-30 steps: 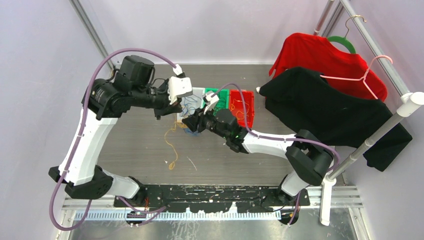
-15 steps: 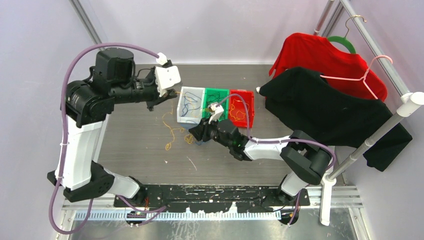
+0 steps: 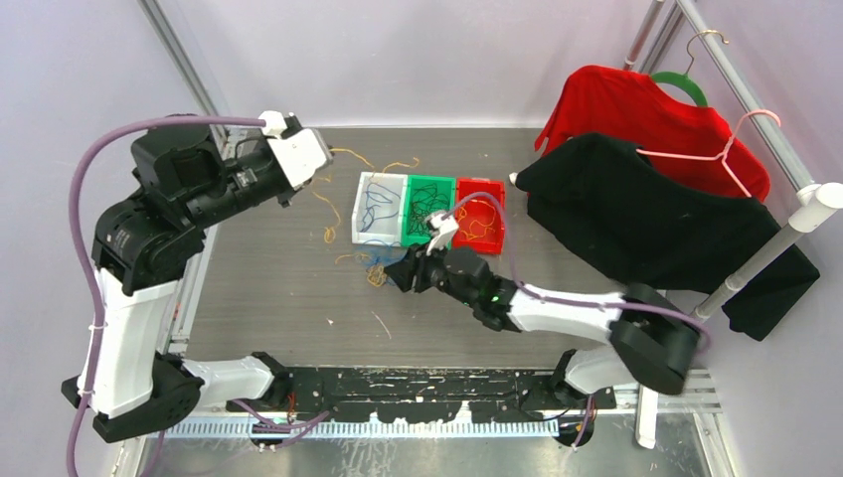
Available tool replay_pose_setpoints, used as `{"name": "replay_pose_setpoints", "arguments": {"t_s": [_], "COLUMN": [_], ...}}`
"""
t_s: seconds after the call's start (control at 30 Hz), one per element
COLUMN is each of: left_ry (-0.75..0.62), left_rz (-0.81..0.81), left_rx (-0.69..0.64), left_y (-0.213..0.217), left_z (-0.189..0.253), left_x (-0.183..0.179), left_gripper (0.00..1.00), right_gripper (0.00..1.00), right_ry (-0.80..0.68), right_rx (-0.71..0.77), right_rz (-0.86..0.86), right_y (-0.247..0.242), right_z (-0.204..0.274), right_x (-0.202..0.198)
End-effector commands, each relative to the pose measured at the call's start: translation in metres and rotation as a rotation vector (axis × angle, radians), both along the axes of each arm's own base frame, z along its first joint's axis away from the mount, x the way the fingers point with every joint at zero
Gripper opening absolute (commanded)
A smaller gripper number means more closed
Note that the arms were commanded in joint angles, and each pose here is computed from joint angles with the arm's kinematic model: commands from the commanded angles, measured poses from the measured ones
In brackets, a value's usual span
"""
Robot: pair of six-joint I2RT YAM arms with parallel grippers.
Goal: Untangle the cables
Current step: Untie the cable.
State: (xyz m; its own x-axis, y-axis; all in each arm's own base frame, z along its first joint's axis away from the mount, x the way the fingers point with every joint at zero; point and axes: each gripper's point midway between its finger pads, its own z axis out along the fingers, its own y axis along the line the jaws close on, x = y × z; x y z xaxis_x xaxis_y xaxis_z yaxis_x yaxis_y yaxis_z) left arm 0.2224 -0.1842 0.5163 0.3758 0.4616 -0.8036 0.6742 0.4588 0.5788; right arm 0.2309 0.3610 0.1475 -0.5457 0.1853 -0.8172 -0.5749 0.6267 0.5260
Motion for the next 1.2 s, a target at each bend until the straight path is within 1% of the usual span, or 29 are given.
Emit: {"name": "replay_pose_setpoints", "arguments": {"t_s": [0.0, 0.1, 0.17, 0.23, 0.3, 0.4, 0.53, 0.63, 1.0, 1.17], "left_ry": [0.018, 0.040, 0.036, 0.037, 0.050, 0.086, 0.147, 0.183, 0.229, 0.255], "left_rz": [-0.001, -0.009, -0.016, -0.027, -0.054, -0.147, -0.183, -0.198, -0.238, -0.245], "left_rx": [0.022, 0.092, 0.150, 0.205, 0.255, 0.307, 0.284, 0.272, 0.189, 0.130], "left_y": [-0.007, -0.007, -0.006, -0.006, -0.006, -0.011, -0.017, -0.020, -0.030, -0.036], "left_z": [-0.019, -0.042, -0.058, -0.071, -0.084, -0.102, -0.110, -0.112, -0.092, -0.082], "left_x": [0.009, 0.011, 0.014, 0.015, 0.014, 0.000, -0.008, -0.012, -0.022, -0.023], "left_gripper": [0.00, 0.00, 0.00, 0.00, 0.00, 0.00, 0.00, 0.00, 0.00, 0.00], "right_gripper": [0.53, 0.61, 0.66, 0.70, 0.75, 0.79, 0.81, 0.82, 0.82, 0.79], "right_ry": [-0.243, -0.357, -0.431, -0.490, -0.513, -0.531, -0.526, -0.533, -0.546, -0.531], "right_rx": [0.059, 0.016, 0.008, 0.007, -0.007, -0.020, 0.005, 0.061, 0.120, 0.200], "right_rz": [-0.073, -0.081, -0.055, 0.015, 0.106, 0.227, 0.316, 0.345, 0.301, 0.271], "right_y": [-0.029, -0.054, -0.066, -0.070, -0.066, -0.054, -0.030, -0.012, 0.030, 0.046], "right_z": [0.109, 0.151, 0.178, 0.200, 0.213, 0.225, 0.232, 0.234, 0.230, 0.229], "right_x": [0.011, 0.004, -0.006, -0.021, -0.035, -0.050, -0.051, -0.049, -0.016, -0.004]}}
